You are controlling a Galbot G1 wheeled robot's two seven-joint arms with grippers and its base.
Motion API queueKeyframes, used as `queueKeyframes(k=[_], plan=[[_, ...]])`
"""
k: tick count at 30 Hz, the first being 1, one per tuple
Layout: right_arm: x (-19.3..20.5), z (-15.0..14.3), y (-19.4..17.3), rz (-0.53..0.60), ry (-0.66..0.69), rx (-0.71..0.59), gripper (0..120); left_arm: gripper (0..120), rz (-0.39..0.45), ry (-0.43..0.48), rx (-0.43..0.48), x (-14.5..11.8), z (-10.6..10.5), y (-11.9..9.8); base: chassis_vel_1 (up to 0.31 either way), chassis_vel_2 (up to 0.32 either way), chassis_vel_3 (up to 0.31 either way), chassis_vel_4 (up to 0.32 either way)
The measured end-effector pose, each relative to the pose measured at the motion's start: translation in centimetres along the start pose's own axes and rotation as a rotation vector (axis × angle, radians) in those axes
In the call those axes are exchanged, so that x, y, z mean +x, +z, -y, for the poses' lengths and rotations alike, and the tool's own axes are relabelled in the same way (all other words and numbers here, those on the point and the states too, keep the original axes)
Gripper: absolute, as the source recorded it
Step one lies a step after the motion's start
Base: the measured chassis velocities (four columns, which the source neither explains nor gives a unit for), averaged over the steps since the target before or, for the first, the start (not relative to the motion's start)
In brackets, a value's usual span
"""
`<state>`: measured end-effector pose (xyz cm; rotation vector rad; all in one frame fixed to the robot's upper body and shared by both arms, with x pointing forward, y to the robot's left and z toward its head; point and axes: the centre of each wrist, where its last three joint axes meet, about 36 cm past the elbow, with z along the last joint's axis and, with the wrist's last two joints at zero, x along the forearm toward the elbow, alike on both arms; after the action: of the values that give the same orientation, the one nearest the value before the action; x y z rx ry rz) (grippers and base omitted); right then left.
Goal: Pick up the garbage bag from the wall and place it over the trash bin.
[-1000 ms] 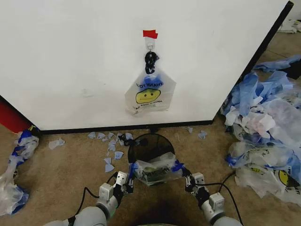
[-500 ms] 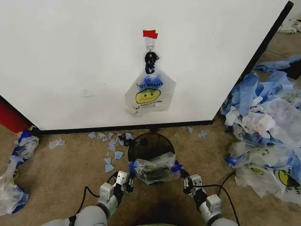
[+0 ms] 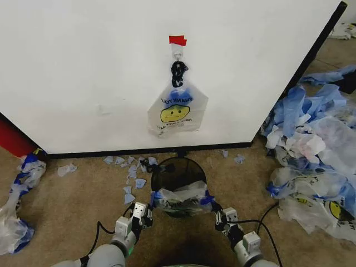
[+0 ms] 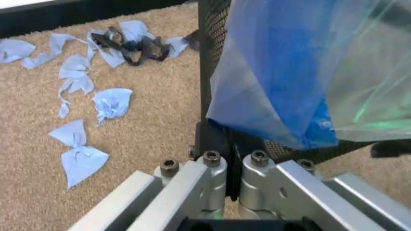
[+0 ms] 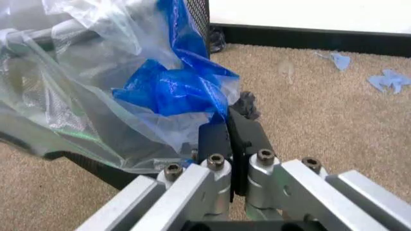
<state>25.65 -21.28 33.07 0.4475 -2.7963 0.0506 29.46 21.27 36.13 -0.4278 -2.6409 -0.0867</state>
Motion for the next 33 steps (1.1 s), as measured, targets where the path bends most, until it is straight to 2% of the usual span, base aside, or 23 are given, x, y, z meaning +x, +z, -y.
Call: queueKeyframes(k=[11,33], plan=[[-1.3,0.2,-0.1,0.013,0.052,-0.005,0,0,0.003,-0.019,0.003,-0.4,0.5,0.2,0.0,0.0,0.0,0.0],[-2.3,0.2,-0.4,0.03,0.07,-0.017,0,0,0.019,-0.023,0.014,-0.6,0.7,0.3,0.0,0.0,0.0,0.0]])
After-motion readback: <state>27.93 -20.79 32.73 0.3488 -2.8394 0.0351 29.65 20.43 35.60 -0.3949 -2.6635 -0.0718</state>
